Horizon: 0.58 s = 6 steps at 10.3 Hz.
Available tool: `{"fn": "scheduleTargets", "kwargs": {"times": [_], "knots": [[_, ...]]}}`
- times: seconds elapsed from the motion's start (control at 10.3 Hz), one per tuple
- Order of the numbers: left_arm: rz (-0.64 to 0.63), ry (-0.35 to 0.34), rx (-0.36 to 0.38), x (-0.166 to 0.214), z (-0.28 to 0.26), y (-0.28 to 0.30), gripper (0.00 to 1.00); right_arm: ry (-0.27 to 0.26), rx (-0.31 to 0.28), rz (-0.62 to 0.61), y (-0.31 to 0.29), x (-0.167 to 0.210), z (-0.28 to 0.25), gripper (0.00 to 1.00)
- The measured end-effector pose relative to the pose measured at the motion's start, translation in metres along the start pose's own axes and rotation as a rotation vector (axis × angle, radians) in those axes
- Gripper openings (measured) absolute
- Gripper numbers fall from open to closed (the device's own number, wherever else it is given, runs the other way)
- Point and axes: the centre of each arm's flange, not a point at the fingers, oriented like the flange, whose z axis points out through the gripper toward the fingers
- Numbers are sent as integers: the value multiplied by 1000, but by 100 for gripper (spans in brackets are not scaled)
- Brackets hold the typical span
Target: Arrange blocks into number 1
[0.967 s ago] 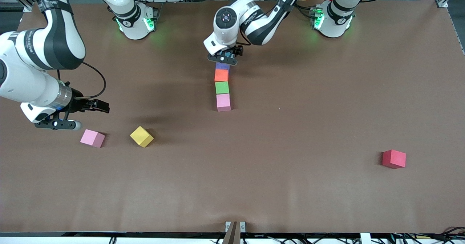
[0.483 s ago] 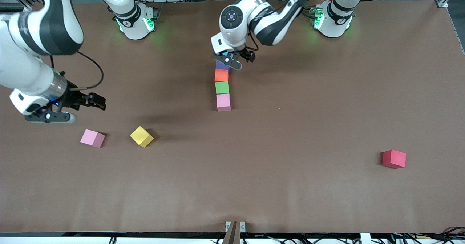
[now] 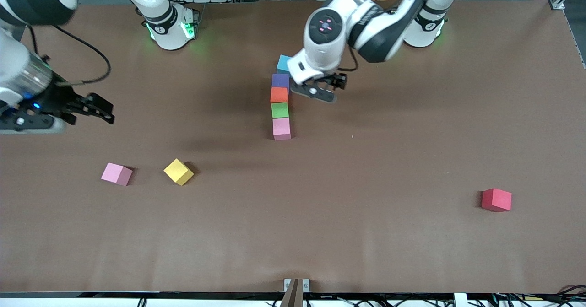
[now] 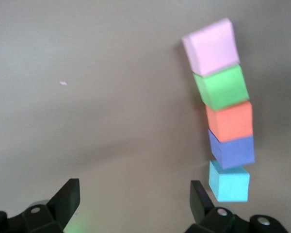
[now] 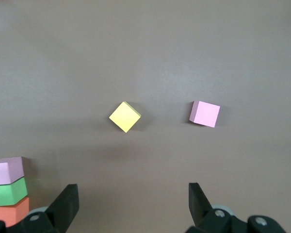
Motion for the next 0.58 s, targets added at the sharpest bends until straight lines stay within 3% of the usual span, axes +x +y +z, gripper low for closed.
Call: {"fn": "scheduleTargets", "kwargs": {"times": [0.19,0.58], "knots": [[-84,39,48,13,-24,-40,100,18,-10,-1,1,-2,-26,100],[-319,165,58,23,-96,-143,100,-81,-53,-4,4,-18,-38,100]]}}
